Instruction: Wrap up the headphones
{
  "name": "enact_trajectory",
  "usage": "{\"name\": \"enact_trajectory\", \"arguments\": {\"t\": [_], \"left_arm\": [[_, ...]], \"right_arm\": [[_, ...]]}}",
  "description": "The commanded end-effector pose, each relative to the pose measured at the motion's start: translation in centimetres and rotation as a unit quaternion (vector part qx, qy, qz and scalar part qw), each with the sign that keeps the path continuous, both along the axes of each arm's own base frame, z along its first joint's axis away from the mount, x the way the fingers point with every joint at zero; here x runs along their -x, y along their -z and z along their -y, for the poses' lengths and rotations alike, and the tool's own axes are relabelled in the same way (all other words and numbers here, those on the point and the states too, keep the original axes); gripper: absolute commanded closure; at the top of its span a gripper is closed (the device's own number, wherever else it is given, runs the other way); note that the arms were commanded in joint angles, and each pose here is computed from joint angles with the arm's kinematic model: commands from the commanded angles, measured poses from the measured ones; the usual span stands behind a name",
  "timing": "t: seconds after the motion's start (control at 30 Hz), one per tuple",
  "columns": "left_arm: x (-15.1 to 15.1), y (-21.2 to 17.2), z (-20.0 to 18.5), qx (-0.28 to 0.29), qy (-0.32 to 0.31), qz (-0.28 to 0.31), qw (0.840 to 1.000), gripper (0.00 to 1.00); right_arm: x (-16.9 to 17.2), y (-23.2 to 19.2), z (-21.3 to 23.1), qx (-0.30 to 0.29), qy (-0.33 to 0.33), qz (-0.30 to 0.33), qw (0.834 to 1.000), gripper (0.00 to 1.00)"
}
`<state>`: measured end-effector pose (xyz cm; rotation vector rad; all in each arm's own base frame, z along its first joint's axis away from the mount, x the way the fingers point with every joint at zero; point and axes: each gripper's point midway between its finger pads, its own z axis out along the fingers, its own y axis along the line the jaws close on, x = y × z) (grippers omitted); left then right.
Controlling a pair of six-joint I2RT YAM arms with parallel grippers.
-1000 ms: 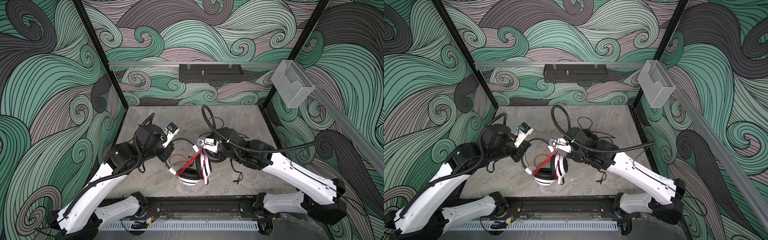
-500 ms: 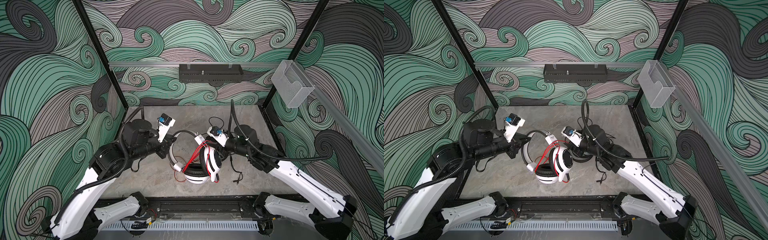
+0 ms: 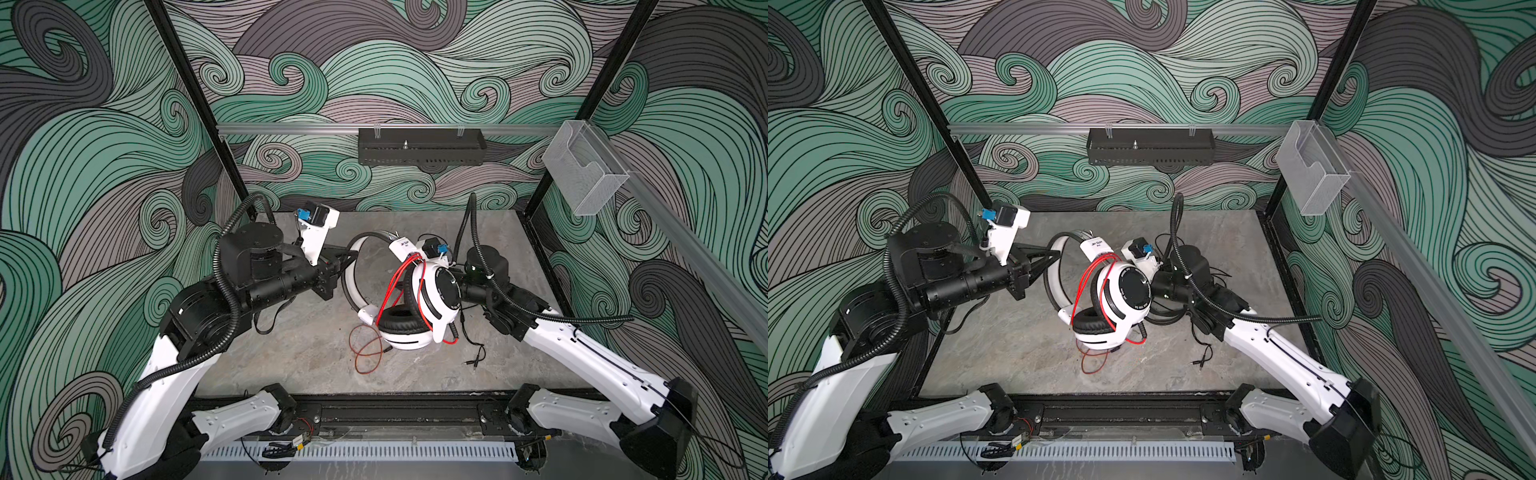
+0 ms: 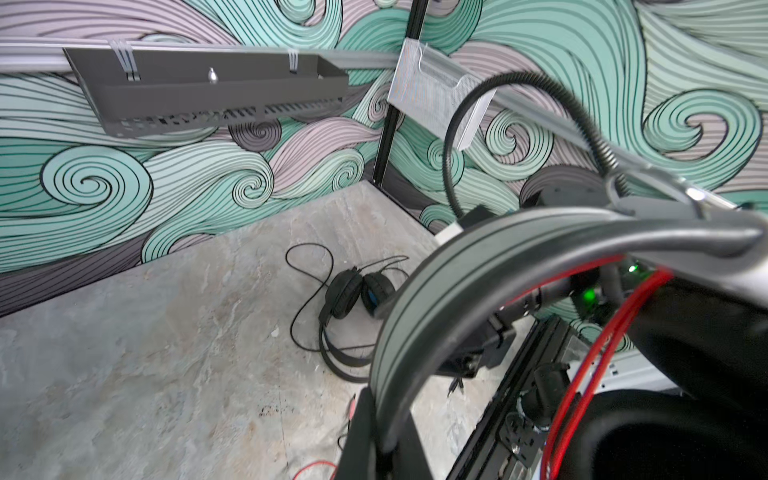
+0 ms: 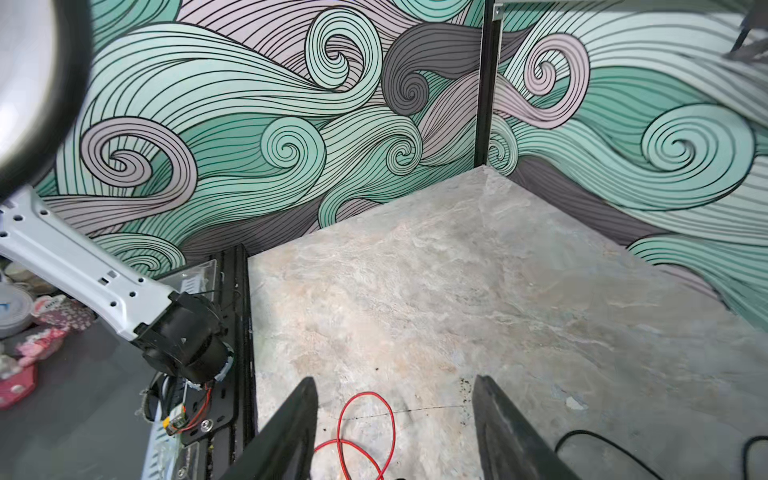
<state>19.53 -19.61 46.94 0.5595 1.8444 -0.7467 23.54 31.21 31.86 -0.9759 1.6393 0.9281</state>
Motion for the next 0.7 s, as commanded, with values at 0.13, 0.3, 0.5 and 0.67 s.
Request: {"name": "enact_trajectory", "arguments": {"t": [0.13, 0.3, 0.5, 0.67], "left_arm": [[-0.5, -8.3, -0.5, 0.145, -0.031, 0.059, 0.987, 1.0], [-1.0, -10.8, -0.4, 0.176, -0.037, 0.076, 0.981, 1.0], [-1.3, -13.2, -0.9, 0.204, -0.053, 0.093, 0.973, 1.0], [-2.0, -14.6, -2.5, 0.241, -0.098, 0.106, 0.96, 1.0]], "right_arm": [[-0.7, -0.6, -1.3, -0.059, -0.011, -0.036, 0.998, 0.41], [-1.3, 0.1, -2.0, -0.075, -0.016, -0.058, 0.995, 0.41], [-1.7, 1.6, -2.4, -0.08, -0.015, -0.079, 0.994, 0.45], [-1.9, 3.0, -2.2, -0.08, -0.01, -0.097, 0.992, 0.55]]}}
